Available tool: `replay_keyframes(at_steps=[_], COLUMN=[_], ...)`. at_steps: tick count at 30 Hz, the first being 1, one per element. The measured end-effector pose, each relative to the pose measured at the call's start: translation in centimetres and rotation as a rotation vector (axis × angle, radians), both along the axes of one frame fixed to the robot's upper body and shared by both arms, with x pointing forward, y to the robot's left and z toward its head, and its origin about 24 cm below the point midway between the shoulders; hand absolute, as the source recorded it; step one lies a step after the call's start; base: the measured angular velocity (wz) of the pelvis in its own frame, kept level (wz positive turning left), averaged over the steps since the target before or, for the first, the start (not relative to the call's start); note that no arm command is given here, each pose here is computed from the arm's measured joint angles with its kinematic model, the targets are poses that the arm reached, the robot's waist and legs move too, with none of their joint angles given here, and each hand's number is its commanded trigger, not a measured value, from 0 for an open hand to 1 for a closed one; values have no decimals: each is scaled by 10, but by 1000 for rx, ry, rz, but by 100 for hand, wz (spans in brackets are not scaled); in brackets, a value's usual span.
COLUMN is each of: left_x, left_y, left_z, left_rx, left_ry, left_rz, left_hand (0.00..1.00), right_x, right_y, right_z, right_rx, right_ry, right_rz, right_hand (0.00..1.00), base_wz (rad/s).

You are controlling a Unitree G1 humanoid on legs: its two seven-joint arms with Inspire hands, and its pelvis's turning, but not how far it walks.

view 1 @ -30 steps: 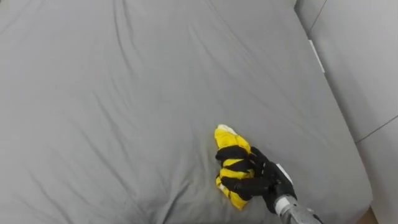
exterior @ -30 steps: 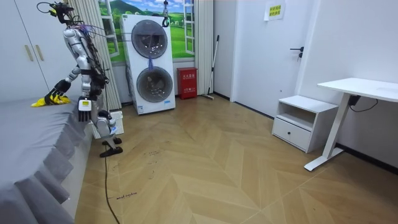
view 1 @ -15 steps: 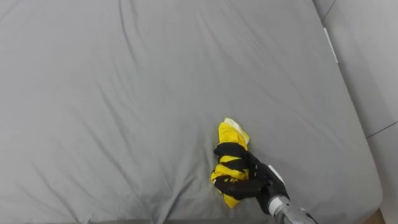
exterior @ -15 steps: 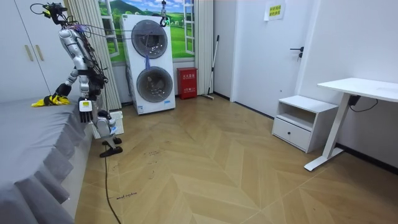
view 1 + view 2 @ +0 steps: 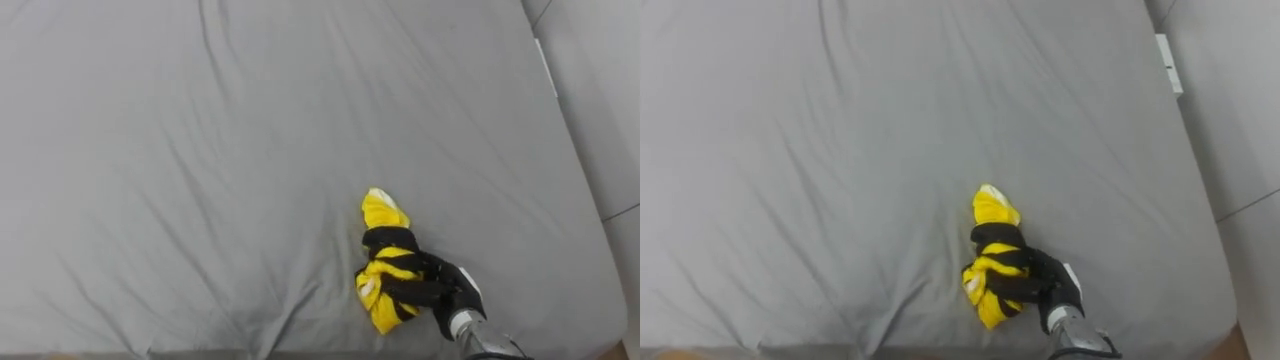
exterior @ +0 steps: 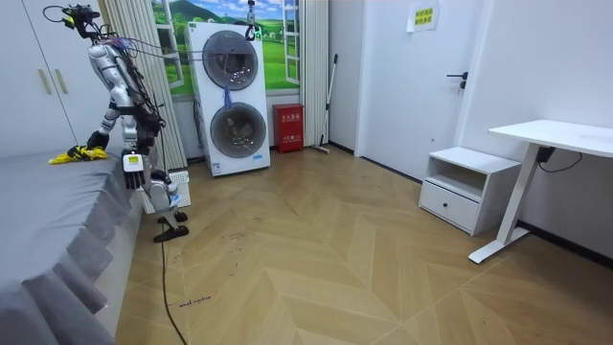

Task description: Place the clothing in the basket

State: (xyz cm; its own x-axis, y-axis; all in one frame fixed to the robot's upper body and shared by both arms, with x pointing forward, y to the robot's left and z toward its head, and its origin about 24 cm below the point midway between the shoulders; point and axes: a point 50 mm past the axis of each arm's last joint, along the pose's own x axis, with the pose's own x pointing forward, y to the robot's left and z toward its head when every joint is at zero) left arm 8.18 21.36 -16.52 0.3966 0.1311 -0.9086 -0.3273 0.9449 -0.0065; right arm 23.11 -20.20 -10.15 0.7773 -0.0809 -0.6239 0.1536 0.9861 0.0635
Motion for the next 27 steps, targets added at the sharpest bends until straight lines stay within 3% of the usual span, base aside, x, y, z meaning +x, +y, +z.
replay_keyframes(at_steps=[8, 19, 27], left_x=[0, -15, -29], left_y=[3, 4, 13], left_z=[0, -1, 0], left_rx=[8, 29, 75], left_ry=[3, 23, 40], left_rz=[-2, 12, -12], left_hand=[0, 0, 0], right_x=[-1, -46, -43], right_y=[-12, -22, -23], right_z=[1, -20, -1], right_rx=[-22, -3, 37], right_ry=[16, 104, -33], right_rz=[-7, -90, -102], right_hand=[100, 100, 100], base_wz=[1, -2, -16])
